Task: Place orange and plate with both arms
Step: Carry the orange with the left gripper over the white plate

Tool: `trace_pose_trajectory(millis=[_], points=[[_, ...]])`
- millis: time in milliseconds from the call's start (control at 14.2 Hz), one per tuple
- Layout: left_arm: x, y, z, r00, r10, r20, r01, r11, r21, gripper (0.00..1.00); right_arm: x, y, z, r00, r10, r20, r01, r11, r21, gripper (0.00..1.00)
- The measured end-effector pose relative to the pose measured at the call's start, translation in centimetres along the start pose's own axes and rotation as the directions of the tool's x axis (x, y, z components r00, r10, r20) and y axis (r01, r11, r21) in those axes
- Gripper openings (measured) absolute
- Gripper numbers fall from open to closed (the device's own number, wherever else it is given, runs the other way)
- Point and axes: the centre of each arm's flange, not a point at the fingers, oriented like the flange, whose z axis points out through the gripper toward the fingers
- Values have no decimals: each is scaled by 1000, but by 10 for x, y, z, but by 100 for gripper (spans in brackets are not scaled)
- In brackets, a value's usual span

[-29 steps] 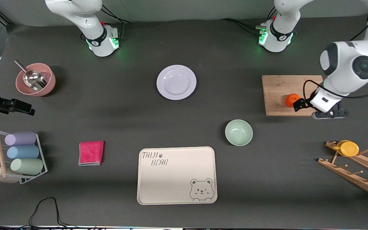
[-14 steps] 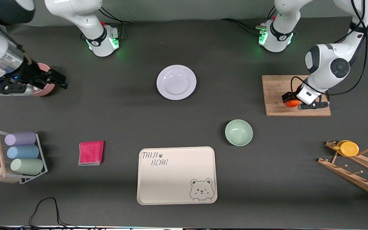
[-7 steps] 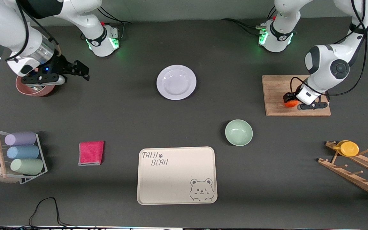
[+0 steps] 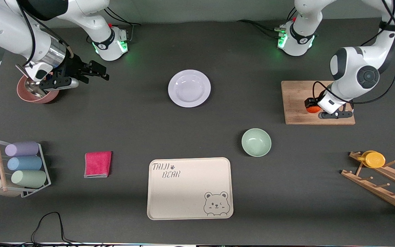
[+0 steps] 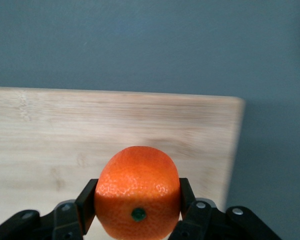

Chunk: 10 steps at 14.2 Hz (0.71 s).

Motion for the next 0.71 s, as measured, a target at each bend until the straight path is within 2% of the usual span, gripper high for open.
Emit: trace_pose_trajectory(millis=[141, 283, 495, 707], points=[[5, 41, -63, 999, 18, 28, -16, 998, -55, 68, 1, 12, 27, 1000, 14, 1, -14, 995, 98, 100], [5, 78, -114, 999, 39, 24, -37, 995, -90, 68, -2, 27, 63, 1000, 9, -4, -8, 982, 190, 100], [1, 125, -151, 1000, 7, 6, -7, 995, -100, 68, -9, 49, 117, 1000, -14, 3, 12, 931, 364, 100], [-21, 202, -165, 997, -79, 6, 79, 989, -124, 68, -5, 84, 164, 1000, -26, -11, 28, 876, 482, 100]])
